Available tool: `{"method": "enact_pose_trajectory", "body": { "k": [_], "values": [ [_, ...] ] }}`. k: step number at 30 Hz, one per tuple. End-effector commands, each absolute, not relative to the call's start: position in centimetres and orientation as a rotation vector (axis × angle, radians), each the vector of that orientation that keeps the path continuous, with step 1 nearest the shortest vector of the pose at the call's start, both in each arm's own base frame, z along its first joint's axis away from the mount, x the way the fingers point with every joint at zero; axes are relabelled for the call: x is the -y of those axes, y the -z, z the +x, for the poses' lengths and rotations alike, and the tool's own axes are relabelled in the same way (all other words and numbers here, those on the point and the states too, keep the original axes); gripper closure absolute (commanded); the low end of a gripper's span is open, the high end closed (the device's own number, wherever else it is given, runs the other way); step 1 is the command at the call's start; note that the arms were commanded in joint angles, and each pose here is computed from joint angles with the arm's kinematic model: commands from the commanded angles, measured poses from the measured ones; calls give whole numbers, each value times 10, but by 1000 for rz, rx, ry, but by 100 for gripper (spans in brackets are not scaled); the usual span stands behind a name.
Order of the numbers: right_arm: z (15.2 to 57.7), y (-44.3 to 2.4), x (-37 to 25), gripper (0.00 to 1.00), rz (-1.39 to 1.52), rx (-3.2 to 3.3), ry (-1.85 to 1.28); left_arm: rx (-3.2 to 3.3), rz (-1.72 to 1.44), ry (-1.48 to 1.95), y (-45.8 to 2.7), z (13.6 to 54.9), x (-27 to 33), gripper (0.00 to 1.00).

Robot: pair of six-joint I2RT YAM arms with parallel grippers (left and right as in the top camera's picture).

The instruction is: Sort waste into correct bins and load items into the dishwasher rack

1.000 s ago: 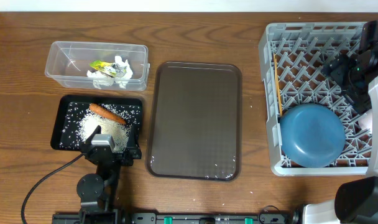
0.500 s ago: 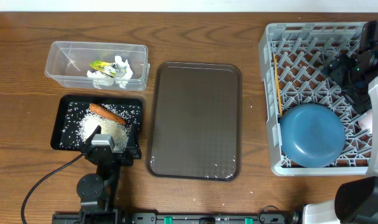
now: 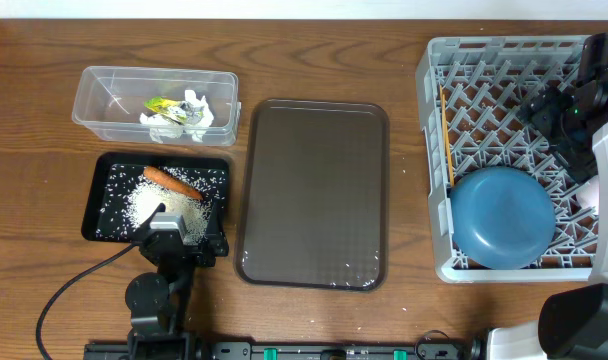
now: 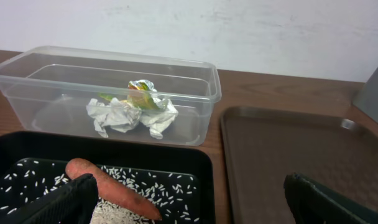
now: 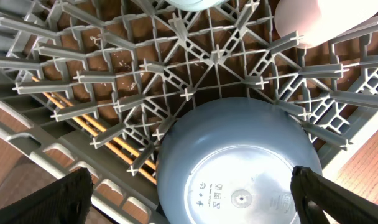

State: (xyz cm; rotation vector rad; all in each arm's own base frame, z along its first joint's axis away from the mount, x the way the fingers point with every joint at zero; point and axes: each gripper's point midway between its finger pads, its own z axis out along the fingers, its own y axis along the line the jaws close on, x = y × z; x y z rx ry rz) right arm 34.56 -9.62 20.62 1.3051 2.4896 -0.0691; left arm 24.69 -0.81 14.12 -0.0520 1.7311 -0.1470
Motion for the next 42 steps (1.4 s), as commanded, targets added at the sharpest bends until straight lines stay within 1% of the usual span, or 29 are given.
{"method": "enact_pose_trajectory", "body": {
  "k": [1, 31, 37, 42],
  "values": [
    [345, -209, 99, 1, 1292, -2484, 89, -1784, -40, 131, -124, 245, 8, 2],
    [345, -208, 100, 1, 1294, -2485, 98, -1784, -40, 131, -124, 245, 8, 2],
    [344, -216, 105, 1, 1284, -2449, 127, -1784, -40, 131, -124, 245, 8, 2],
    [345, -228, 94, 1, 1238, -2375, 50, -1784, -40, 131, -124, 245, 8, 2]
  ]
}}
